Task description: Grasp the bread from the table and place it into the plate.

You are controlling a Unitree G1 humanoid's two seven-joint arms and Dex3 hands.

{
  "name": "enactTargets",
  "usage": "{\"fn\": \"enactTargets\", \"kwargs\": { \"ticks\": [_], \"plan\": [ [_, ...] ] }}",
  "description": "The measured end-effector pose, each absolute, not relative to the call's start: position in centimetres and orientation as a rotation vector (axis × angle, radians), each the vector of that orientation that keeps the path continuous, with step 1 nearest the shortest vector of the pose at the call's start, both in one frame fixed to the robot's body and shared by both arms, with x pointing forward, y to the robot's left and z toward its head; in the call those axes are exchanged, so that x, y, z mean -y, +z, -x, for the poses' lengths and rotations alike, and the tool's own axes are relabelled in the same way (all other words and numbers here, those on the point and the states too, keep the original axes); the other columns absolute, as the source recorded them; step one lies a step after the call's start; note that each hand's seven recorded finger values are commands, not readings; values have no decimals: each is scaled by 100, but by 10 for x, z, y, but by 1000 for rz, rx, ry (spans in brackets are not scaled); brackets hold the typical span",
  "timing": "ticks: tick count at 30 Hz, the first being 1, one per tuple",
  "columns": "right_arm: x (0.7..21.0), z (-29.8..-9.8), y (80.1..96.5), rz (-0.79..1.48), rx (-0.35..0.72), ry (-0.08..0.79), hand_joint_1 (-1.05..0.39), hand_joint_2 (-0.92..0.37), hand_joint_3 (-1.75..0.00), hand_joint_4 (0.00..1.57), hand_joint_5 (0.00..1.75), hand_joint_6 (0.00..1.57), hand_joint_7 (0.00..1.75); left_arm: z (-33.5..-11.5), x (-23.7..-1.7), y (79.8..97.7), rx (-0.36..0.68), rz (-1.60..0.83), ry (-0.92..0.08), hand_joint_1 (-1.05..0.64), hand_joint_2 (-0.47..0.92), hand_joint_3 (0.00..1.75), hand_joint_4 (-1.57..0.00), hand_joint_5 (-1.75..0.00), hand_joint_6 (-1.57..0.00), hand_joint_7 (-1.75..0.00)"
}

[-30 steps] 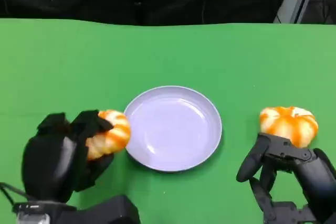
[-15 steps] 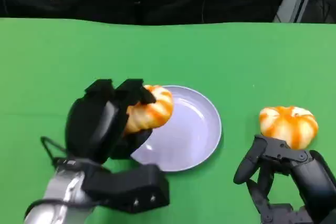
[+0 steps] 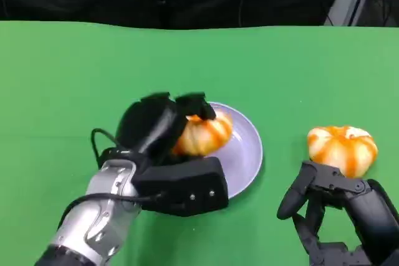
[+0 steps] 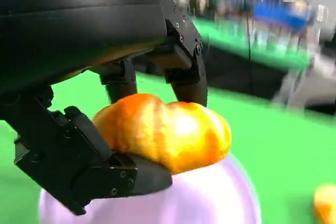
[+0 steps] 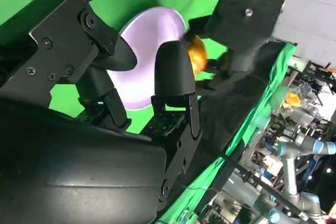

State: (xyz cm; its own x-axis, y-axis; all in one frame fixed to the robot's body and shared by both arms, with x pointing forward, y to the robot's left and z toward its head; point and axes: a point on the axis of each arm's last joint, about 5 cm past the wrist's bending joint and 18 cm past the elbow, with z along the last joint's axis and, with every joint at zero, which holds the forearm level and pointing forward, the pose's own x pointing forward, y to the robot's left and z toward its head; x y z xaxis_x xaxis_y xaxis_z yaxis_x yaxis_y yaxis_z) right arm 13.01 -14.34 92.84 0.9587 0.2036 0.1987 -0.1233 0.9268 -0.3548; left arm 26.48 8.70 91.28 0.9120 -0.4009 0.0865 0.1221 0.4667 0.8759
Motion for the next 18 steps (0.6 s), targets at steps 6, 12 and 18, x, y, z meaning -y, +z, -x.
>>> {"fn": "enactTargets", "kwargs": {
  "ticks": [6,12,18],
  "plan": [
    [143,-130,928,346,240,171,8,-33,-134,82,170,76,136,-265,-89,919,167,-1133,-446,-83,92,33,0,-2,-3,-1],
    [144,-131,926,346,235,174,8,-34,-134,82,171,76,136,-264,-91,921,58,-1162,-564,-92,92,36,0,0,-2,-1],
    [143,-131,926,347,237,175,9,-36,-131,81,170,75,135,-262,-97,932,56,-1143,-587,-93,92,38,0,0,-3,-2]
  ]
}}
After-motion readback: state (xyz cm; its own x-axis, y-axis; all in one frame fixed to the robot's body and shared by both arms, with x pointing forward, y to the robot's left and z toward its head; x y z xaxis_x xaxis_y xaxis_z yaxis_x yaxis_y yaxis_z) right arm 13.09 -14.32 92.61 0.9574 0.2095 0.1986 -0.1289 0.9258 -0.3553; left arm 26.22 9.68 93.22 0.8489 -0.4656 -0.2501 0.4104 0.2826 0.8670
